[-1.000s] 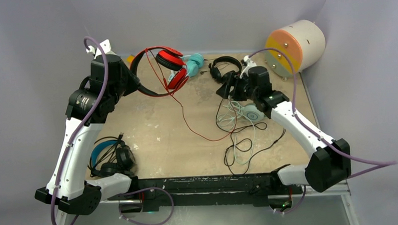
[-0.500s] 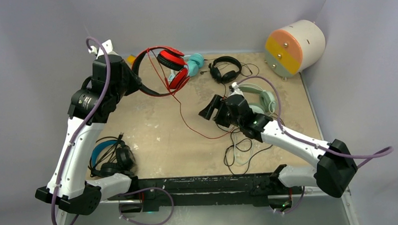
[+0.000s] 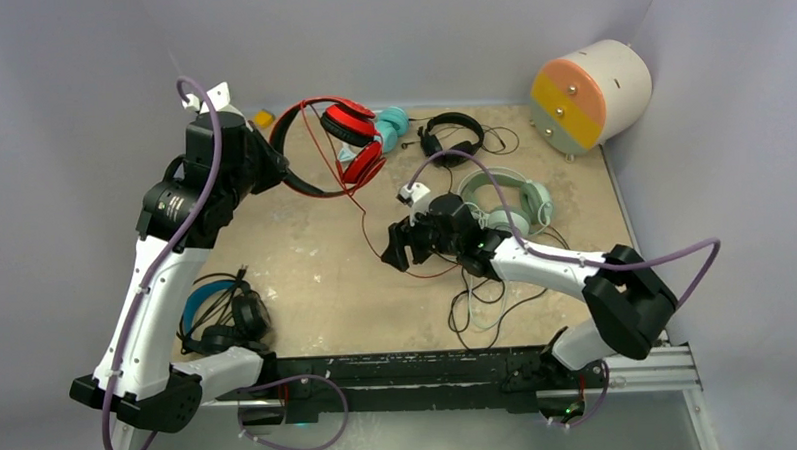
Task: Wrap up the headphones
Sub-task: Wrap the headphones cable around the headphones.
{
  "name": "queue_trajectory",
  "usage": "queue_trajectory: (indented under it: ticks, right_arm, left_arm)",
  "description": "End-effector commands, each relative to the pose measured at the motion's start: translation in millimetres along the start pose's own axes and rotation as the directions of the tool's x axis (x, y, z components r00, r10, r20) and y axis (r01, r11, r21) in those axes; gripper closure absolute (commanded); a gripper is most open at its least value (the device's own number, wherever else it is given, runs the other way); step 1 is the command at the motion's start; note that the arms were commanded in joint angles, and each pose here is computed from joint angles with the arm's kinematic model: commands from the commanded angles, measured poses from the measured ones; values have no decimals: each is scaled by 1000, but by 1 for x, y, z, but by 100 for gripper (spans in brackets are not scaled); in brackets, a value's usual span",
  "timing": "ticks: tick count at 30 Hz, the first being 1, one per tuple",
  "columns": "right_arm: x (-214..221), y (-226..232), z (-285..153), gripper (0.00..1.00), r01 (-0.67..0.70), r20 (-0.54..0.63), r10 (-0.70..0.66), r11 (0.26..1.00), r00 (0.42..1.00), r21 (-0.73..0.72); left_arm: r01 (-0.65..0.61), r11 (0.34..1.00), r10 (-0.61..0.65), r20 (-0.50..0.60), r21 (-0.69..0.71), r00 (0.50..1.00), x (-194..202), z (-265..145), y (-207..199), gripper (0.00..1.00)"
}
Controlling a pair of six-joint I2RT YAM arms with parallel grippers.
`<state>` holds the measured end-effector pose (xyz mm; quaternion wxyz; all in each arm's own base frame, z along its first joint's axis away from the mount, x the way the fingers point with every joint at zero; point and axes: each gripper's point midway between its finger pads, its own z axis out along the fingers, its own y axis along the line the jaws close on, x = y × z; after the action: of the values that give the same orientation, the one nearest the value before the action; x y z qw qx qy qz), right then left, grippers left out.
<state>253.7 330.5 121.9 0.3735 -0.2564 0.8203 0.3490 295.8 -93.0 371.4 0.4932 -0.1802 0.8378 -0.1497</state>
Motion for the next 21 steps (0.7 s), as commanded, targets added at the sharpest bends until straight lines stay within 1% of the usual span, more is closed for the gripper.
queue_trajectory:
  ticks: [1,4,8,16,18,20,21]
  right_arm:
    - [1,14,6,28,170,10,-169,981,985,-96]
    - [12,20,11,28,176,-4,-179,974,984,-140]
    - [27,12,22,30,167,-43,-172,980,984,-112]
    - [40,2,40,43,144,-83,-152,985,985,-95]
    - [44,1,43,51,135,-93,-144,986,985,-93]
    - [47,3,42,65,125,-103,-136,986,985,-107]
    - [50,6,40,75,99,-111,-113,988,987,-119]
  left_arm:
    - [45,990,-58,93,131,994,-27,-17,-24,100]
    - [42,990,-55,92,134,994,-27,-16,-25,100]
    - [39,988,-51,80,148,996,-25,-16,-28,100]
    - [33,985,-45,70,167,997,-25,-20,-31,100]
    - [31,984,-43,66,175,997,-24,-22,-33,100]
    - [29,983,-40,60,184,997,-23,-23,-34,100]
    - [28,982,-39,58,187,998,-23,-23,-34,100]
